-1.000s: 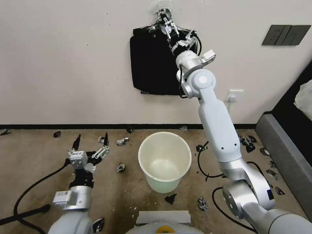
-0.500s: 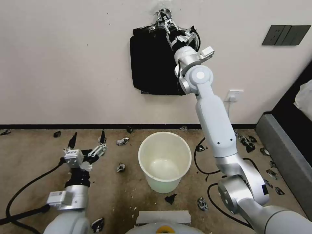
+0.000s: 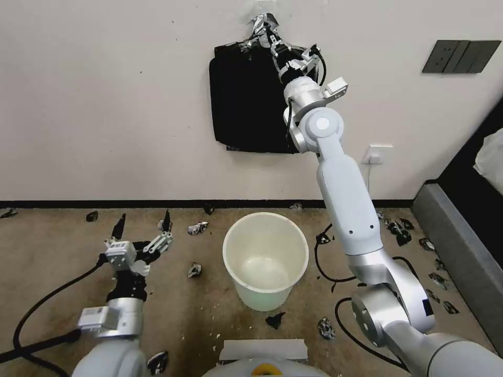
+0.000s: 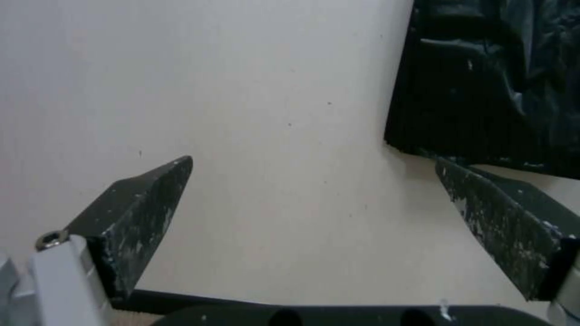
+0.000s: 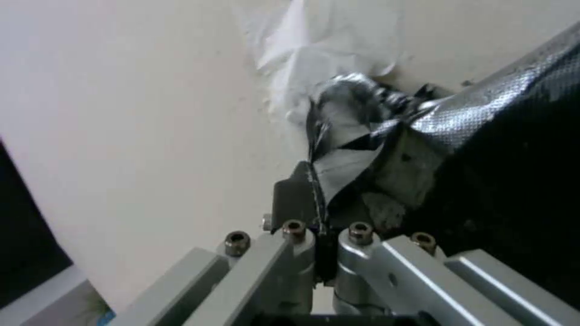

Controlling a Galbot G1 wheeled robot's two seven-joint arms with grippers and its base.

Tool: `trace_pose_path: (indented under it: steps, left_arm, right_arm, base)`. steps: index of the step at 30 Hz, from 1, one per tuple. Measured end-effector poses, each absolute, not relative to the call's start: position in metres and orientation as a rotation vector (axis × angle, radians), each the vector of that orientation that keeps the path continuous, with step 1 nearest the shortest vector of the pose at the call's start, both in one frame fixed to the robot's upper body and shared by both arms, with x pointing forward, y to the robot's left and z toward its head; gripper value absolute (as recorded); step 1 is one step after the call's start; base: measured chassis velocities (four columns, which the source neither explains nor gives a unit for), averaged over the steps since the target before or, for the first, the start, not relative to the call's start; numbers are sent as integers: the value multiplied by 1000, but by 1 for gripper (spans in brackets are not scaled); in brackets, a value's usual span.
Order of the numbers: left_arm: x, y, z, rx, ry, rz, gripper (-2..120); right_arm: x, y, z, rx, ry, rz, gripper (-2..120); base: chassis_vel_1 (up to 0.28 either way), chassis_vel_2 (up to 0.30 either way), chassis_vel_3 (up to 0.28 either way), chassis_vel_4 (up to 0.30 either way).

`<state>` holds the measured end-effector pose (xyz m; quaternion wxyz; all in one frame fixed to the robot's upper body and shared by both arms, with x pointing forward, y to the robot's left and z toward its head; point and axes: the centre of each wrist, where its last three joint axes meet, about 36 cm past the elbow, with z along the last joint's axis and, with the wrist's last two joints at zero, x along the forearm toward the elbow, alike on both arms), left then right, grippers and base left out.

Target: Place a trash bag onto the trash bin.

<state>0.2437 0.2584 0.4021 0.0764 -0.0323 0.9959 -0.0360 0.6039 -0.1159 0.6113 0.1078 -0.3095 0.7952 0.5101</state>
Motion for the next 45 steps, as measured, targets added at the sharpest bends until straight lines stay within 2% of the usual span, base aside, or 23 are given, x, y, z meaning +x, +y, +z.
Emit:
trace_pose_path:
  steps: [7,19,45]
  left_arm:
    - [243,257,398,-103,2993,-124,100]
    - [244,249,397,-85,2992,-157,100]
    - [241,234,401,-55,2980,-201,100]
  right_arm:
    - [558,-108,576,-1017,2371,1373,0]
    - [485,-111,506,-1031,2528,1311,0]
    - [399,-122,454,-1071,2705,1112,0]
  base:
    - [0,0,0,0]
    - [0,0,0,0]
    - [0,0,0,0]
